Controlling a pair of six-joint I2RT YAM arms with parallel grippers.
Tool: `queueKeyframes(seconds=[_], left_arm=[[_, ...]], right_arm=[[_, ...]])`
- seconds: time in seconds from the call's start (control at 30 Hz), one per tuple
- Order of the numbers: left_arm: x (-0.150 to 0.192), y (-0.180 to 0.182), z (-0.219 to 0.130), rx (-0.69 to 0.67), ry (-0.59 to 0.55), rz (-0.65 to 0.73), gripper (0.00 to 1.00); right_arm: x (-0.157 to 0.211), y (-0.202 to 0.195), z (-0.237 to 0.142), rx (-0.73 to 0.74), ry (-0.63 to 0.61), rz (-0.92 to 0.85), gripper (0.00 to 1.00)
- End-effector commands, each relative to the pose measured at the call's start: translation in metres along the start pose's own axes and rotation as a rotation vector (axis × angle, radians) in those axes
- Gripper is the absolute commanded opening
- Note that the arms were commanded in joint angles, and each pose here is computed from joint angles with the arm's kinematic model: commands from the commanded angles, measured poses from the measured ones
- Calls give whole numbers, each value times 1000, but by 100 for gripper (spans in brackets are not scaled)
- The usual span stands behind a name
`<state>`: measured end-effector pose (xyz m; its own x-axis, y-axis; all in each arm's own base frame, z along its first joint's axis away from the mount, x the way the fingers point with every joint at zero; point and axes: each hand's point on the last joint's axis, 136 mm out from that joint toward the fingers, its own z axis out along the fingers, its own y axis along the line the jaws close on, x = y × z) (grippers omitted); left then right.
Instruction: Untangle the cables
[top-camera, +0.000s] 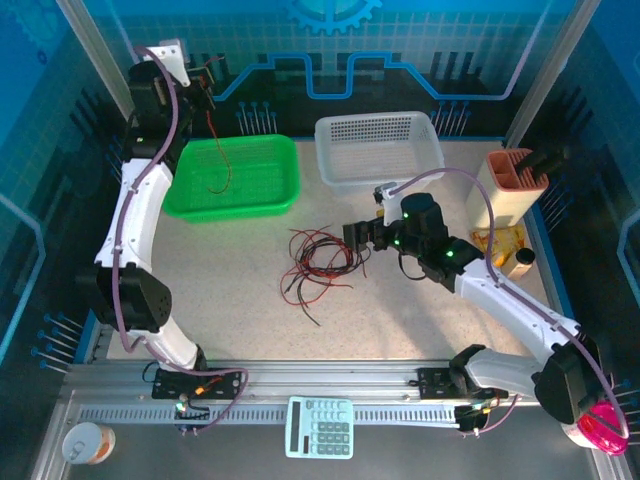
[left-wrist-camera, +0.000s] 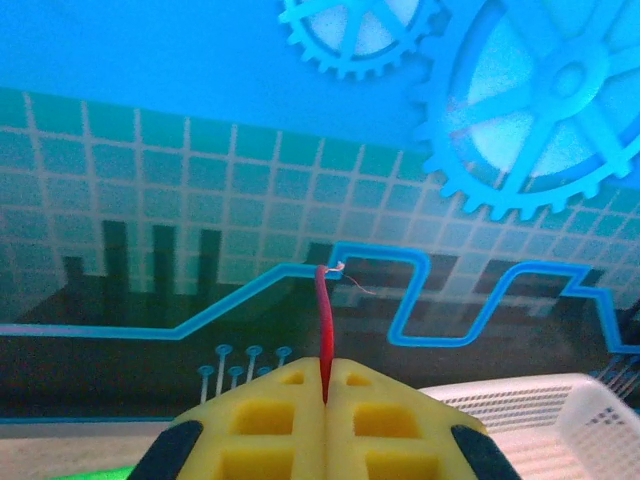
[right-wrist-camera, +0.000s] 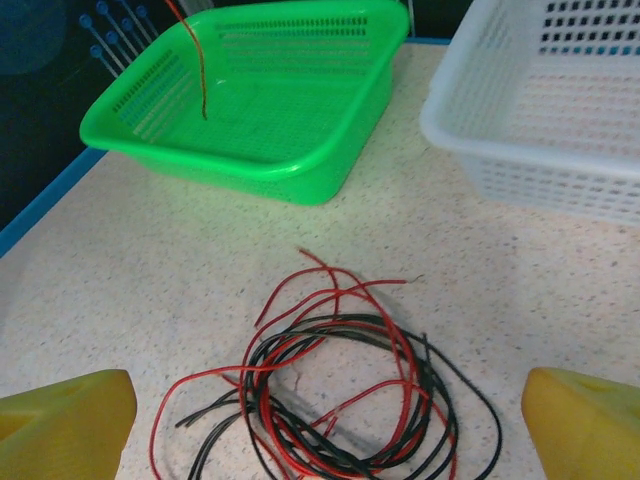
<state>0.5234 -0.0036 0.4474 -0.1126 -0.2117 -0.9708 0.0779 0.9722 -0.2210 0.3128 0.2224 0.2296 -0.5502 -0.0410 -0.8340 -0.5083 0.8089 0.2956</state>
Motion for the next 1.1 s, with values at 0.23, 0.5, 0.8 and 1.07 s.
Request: queueKeyframes(seconds=[0.23,0.5,0.8,1.07], left_arm=[[73,12,12,24,173,17,0],[184,20,32,24,458,-292,0],[274,29,54,-46,674,-496,0],[310,48,63,-160,798,-433,24]], right_arm=[[-5,15,5,-105,-3,40,100],[-1,13,5,-95,14,68,100],[-2,13,0,-86,10,80,100],[10,10,-1,-75,26,95,100]])
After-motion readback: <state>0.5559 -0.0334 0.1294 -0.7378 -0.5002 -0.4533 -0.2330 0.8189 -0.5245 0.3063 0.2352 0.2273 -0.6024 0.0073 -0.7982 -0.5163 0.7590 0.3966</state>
